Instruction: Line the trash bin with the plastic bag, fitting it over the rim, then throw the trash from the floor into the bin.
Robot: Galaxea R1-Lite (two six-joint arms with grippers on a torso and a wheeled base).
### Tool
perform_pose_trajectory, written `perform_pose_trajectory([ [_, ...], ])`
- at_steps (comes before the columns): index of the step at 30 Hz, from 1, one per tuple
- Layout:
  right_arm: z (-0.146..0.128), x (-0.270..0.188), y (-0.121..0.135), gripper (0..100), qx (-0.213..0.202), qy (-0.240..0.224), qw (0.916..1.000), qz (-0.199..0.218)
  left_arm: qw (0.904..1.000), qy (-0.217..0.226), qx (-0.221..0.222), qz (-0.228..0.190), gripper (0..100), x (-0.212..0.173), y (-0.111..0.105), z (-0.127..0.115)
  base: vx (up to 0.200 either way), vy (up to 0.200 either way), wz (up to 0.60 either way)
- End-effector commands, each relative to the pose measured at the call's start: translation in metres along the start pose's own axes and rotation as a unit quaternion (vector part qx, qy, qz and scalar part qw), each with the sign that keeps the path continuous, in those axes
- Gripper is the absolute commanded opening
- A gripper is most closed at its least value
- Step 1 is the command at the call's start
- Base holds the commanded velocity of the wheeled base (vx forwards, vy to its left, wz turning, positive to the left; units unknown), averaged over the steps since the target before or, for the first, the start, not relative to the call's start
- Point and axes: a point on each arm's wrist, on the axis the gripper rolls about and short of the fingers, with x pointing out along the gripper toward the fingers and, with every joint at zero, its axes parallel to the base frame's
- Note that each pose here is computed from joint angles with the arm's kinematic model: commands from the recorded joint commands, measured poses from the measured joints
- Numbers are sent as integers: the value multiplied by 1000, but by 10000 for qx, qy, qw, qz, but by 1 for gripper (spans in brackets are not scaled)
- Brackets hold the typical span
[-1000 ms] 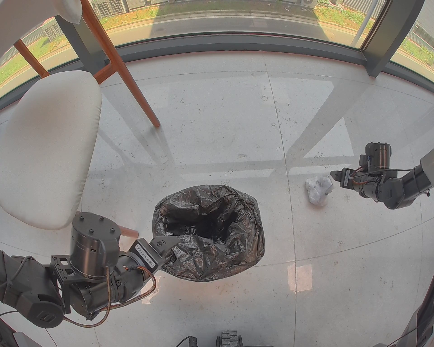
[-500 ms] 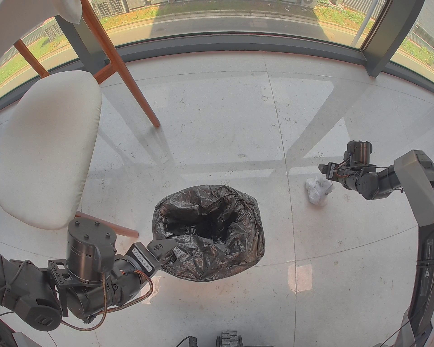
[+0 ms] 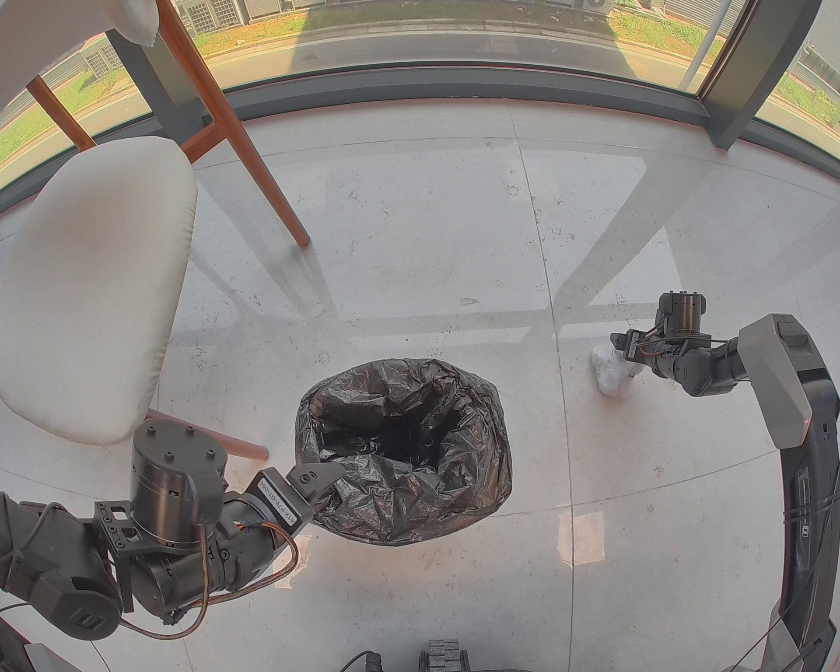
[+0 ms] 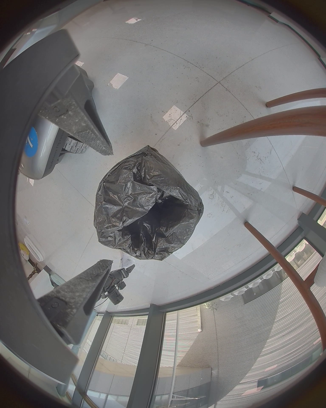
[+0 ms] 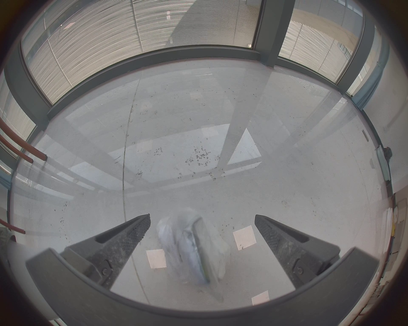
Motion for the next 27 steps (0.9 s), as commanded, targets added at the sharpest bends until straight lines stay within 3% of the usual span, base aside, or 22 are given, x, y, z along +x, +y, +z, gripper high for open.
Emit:
perform_pose_trajectory([
  [1,-11,16,-4,100,15,15,10000,-10,10000,5,1,24,100,1,1,0,0,0,0],
  [7,-18,21,-1,100,-2,54,10000,34,10000,2,-1,34,100,1,1,0,0,0,0],
  [8,-19,21,-1,0,-6,59,10000,24,10000,-1,-3,27,100,1,1,0,0,0,0],
  [20,-15,17,3,0,-17,49,10000,55,10000,1,6,51,100,1,2,0,0,0,0],
  [27,46,-29,21,0,56,-372,9987,331,9999,16,153,69,100,-1,5,-1,0,0,0],
])
